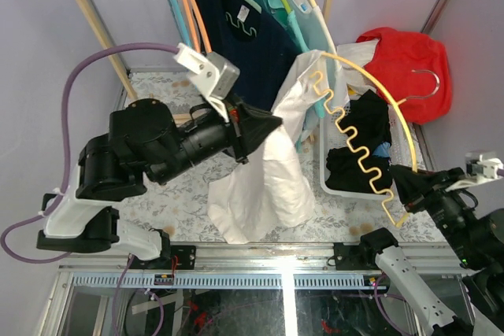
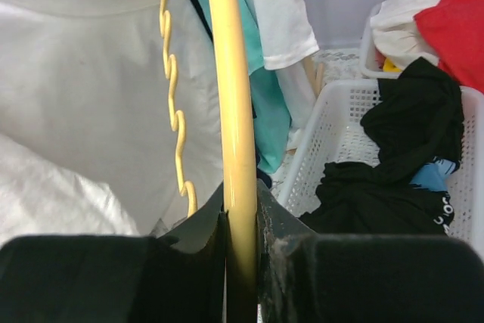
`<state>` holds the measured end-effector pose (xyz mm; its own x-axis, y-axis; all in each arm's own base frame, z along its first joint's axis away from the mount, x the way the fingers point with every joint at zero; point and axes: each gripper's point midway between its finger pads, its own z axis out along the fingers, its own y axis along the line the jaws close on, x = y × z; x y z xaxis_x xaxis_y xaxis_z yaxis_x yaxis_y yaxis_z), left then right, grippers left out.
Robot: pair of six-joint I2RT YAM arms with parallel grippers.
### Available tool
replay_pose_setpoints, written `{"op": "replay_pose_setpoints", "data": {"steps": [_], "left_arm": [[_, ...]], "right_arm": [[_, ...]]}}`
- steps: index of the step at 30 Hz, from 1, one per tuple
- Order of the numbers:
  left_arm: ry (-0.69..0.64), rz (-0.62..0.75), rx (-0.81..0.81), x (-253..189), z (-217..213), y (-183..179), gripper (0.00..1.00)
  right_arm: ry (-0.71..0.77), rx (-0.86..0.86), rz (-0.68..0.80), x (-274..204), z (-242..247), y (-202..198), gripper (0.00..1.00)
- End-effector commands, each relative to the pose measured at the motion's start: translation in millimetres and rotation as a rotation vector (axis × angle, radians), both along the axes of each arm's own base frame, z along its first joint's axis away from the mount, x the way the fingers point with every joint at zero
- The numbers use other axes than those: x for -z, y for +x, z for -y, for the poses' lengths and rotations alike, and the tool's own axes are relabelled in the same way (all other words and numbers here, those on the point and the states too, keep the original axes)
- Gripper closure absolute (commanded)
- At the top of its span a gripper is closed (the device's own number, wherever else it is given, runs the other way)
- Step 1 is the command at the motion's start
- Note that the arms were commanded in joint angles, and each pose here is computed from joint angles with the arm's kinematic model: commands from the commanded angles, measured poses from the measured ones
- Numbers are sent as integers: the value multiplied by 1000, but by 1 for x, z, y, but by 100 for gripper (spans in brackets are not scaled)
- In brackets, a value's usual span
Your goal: Place the t-shirt on the hanger
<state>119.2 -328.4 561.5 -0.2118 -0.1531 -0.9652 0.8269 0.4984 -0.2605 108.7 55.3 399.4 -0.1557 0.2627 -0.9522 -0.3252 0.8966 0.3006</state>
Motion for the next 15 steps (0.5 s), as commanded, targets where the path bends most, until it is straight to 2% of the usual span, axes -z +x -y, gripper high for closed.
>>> {"op": "replay_pose_setpoints", "data": {"steps": [1, 3, 5, 11, 13, 15], "left_arm": [[51, -28, -367, 26, -62, 45, 93], [138, -47, -552, 57, -93, 64, 93], [183, -73, -659, 83, -118, 78, 93], [198, -150, -724, 129, -153, 96, 93], [229, -171, -721, 147, -152, 102, 93], [222, -202, -624, 164, -132, 100, 94]], "right_arm": [[75, 133, 109, -34, 27, -8, 100], [83, 133, 91, -27, 27, -10, 100], [85, 134, 75, -19, 27, -11, 100], [91, 40, 13, 2, 6, -6, 100], [95, 23, 4, 6, 2, -5, 100], [93, 13, -2, 8, 0, -4, 100]]}}
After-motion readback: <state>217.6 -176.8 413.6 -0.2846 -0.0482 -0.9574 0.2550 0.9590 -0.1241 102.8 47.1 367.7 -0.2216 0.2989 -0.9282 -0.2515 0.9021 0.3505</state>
